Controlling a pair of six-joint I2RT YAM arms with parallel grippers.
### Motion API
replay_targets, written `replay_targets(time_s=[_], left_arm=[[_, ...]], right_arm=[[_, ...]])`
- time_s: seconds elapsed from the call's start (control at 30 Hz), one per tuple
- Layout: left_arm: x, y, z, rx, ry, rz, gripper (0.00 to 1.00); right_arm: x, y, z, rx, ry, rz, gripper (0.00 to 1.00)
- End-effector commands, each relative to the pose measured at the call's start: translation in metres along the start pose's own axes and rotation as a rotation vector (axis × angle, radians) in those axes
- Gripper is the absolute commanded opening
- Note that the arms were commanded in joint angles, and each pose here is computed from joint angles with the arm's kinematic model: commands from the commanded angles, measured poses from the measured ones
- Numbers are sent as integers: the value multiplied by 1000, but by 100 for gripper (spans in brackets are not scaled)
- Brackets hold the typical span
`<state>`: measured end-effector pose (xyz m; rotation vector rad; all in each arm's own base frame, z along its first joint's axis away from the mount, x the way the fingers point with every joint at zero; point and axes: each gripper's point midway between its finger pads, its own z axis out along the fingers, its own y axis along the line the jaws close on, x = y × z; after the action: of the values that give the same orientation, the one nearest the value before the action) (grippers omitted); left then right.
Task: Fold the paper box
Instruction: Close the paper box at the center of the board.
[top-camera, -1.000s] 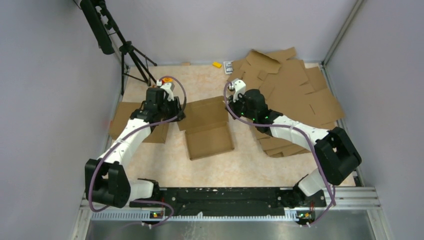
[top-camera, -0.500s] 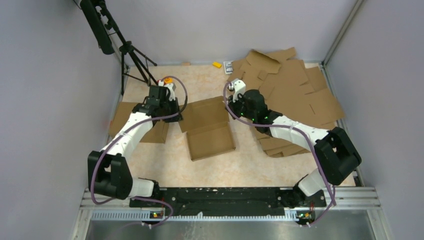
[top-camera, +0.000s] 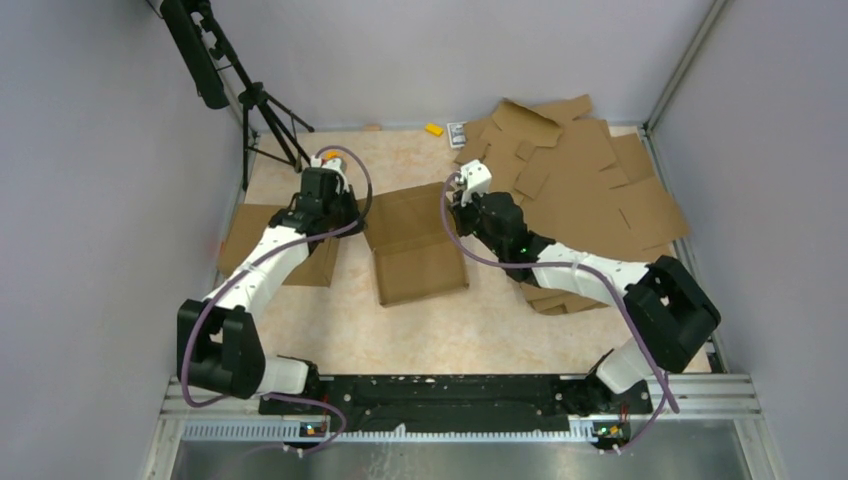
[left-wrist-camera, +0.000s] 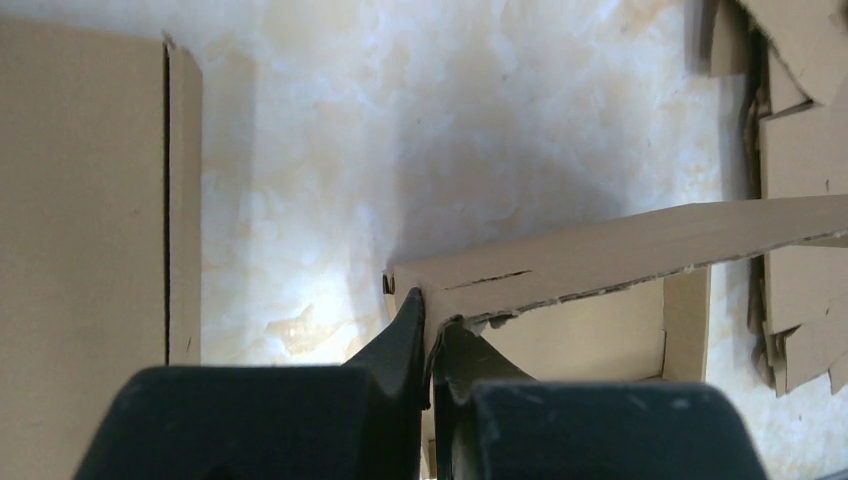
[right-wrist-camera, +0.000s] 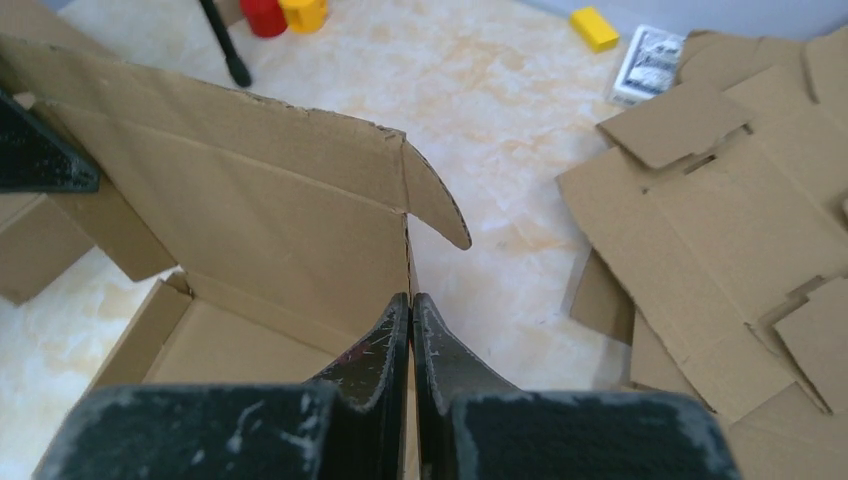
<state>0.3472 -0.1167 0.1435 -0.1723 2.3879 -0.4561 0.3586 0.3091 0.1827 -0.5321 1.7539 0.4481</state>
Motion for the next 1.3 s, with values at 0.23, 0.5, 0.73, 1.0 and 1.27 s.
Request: replay_targets(time_s=[0.23,0.5,0.73,1.0,1.27], left_arm=[[-70,-61,-1,123,-405,41,0],[-26,-61,1,130,-509,56,0],[5,-69,-6,110,-531,67,0],[38,-62,-4,100,-477,79,1],[62,-52,-6,109,-466,102,1]], right_arm=[[-12,-18,2,156,-218,81,0],[32,-23,-8,191,-161,116,0],[54,-11,-26,206,-118,88,0],[84,-4,-54,155,-20,99,3],[102,3,-81,85,64,117,18]])
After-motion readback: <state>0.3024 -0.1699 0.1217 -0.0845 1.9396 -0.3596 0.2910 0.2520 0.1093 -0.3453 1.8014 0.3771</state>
